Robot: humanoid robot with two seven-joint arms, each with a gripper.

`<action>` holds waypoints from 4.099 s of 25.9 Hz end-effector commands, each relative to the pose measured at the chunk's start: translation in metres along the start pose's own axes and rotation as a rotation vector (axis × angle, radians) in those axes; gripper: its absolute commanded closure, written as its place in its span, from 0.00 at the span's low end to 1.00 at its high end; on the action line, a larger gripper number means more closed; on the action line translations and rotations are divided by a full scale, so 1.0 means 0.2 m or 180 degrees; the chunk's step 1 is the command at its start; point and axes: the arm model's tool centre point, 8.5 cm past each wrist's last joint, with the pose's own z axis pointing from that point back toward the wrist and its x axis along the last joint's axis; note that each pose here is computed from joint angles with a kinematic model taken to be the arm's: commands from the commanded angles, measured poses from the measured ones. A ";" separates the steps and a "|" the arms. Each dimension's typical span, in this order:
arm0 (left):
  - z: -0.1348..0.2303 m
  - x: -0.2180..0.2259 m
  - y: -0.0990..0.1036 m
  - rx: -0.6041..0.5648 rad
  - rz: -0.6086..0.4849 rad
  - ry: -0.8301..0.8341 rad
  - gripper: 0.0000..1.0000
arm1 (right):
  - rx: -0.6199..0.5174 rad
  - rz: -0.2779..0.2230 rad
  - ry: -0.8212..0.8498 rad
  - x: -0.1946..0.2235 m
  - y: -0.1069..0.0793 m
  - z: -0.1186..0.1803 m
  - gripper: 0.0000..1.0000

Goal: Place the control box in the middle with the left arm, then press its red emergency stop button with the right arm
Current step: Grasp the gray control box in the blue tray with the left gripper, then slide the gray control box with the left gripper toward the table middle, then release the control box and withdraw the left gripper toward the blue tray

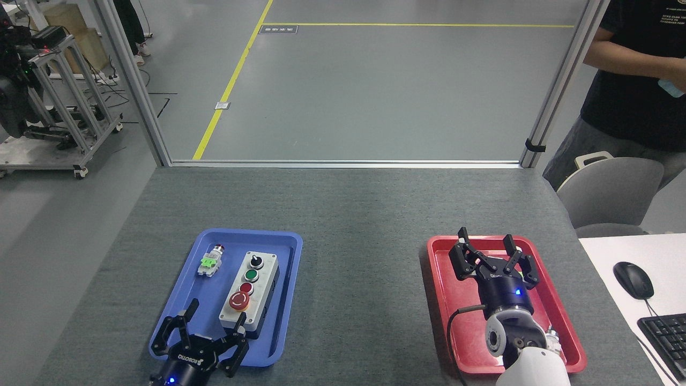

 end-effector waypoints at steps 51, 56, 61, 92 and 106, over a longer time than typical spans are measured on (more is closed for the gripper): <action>-0.36 0.03 -0.20 -0.0527 0.0240 -0.0117 0.95 | 0.0019 0.0043 -0.0019 -0.01 0.00 0.01 0.01; -0.39 0.03 -0.14 -0.0396 0.0248 -0.0149 1.00 | 0.0023 0.0043 -0.0014 -0.02 0.01 0.01 0.01; -0.43 0.05 0.09 0.0089 0.0354 -0.0267 1.00 | 0.0018 0.0032 -0.0002 -0.01 0.01 0.00 0.01; -0.50 1.04 -0.05 -0.0491 0.0082 -0.0776 0.02 | -0.0061 0.0024 0.0142 -0.10 -0.03 0.00 0.01; 0.16 0.10 0.28 0.0265 0.0547 -0.0736 0.01 | -0.0144 0.0153 -0.0327 -0.03 -0.13 -0.11 0.89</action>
